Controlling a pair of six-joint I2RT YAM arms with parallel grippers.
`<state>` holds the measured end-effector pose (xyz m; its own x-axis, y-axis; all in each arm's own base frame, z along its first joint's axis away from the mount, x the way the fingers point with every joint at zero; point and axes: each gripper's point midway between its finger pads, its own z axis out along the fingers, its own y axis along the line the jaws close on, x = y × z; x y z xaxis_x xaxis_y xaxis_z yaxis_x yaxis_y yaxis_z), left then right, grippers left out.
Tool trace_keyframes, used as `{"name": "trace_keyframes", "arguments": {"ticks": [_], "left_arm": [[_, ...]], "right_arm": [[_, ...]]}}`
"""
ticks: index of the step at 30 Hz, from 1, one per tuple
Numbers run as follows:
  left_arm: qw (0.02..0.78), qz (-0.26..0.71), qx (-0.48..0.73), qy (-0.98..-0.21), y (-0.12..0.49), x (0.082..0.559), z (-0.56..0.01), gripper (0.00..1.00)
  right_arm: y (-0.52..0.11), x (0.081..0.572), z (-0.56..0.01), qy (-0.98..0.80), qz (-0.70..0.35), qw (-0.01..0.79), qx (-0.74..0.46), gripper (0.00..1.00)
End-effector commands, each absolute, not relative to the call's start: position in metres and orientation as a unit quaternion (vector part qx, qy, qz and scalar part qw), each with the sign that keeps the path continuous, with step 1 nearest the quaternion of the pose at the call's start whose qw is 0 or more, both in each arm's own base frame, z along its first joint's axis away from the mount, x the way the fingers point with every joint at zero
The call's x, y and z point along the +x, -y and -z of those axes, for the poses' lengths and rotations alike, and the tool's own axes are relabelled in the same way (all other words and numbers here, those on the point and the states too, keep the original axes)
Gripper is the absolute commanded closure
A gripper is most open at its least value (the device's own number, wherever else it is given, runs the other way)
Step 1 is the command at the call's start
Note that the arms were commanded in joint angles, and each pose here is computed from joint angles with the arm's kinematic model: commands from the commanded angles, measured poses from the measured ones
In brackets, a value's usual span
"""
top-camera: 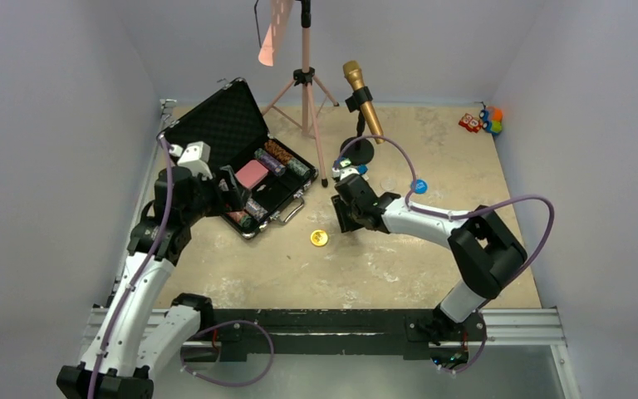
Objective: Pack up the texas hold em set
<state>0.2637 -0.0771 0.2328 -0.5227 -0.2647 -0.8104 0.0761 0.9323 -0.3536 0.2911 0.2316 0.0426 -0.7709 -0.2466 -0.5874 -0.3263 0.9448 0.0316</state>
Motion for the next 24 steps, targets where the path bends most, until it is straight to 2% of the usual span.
{"name": "trace_keyframes", "arguments": {"ticks": [1,10,19,24], "left_arm": [[0.452,0.284,-0.060,-0.843,0.122,0.269,-0.224,0.10],[0.345,0.411,-0.063,-0.841,0.183,0.273,-0.186,0.16],[0.268,0.470,-0.060,-0.839,0.215,0.272,-0.164,0.23],[0.256,0.486,-0.050,-0.834,0.227,0.274,-0.161,0.26]], "right_arm": [[-0.269,0.291,-0.075,-0.906,-0.111,0.349,-0.213,0.87],[-0.312,0.265,-0.104,-0.854,-0.191,0.371,-0.309,0.87],[-0.333,0.245,-0.135,-0.807,-0.253,0.395,-0.359,0.88],[-0.337,0.240,-0.147,-0.793,-0.267,0.404,-0.370,0.88]]}}
